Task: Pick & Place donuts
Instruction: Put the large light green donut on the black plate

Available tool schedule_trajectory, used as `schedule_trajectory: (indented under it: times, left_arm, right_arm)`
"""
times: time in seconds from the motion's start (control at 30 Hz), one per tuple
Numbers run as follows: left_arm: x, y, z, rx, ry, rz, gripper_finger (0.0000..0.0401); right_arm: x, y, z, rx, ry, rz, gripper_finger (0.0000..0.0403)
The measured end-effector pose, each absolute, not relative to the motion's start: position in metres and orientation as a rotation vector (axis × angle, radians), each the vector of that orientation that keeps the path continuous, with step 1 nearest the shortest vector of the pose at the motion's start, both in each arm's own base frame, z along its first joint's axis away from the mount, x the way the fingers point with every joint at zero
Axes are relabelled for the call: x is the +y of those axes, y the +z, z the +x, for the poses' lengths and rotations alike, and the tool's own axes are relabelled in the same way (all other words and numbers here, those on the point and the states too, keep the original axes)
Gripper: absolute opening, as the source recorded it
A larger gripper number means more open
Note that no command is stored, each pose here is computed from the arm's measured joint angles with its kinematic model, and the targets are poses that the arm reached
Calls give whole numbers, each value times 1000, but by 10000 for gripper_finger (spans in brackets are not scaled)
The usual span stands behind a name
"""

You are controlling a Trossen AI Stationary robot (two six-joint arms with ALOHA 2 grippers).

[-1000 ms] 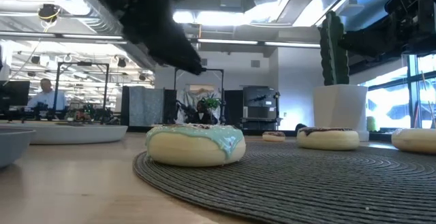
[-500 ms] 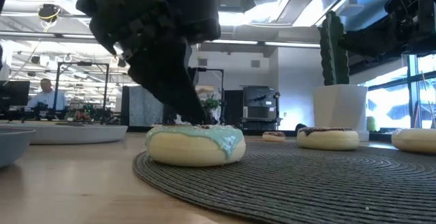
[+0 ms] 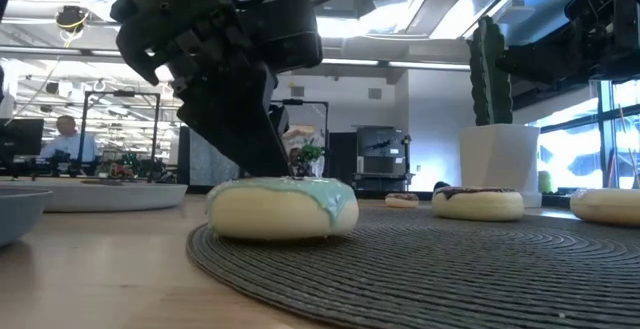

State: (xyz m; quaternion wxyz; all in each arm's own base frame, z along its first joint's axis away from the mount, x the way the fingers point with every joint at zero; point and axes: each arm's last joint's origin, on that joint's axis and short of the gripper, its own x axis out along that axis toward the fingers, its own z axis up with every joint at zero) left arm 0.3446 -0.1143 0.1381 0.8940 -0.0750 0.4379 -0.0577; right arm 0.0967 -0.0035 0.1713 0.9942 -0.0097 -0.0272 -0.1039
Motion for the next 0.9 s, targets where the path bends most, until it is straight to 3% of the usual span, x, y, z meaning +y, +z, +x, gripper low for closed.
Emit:
schedule_trajectory:
  times: [0.47,0.77,0.9]
  left_arm:
    - [-114,145,342,901,-130,-142,11]
    - [-119,210,306,860,-99,-281,14]
    - [-139,219,266,939,63,-368,10]
  right_arm:
    - [-4,171,97,-54,-208,-20,131]
    - [-4,171,97,-54,-208,-22,131]
    - [-4,171,97,-54,-208,-22,131]
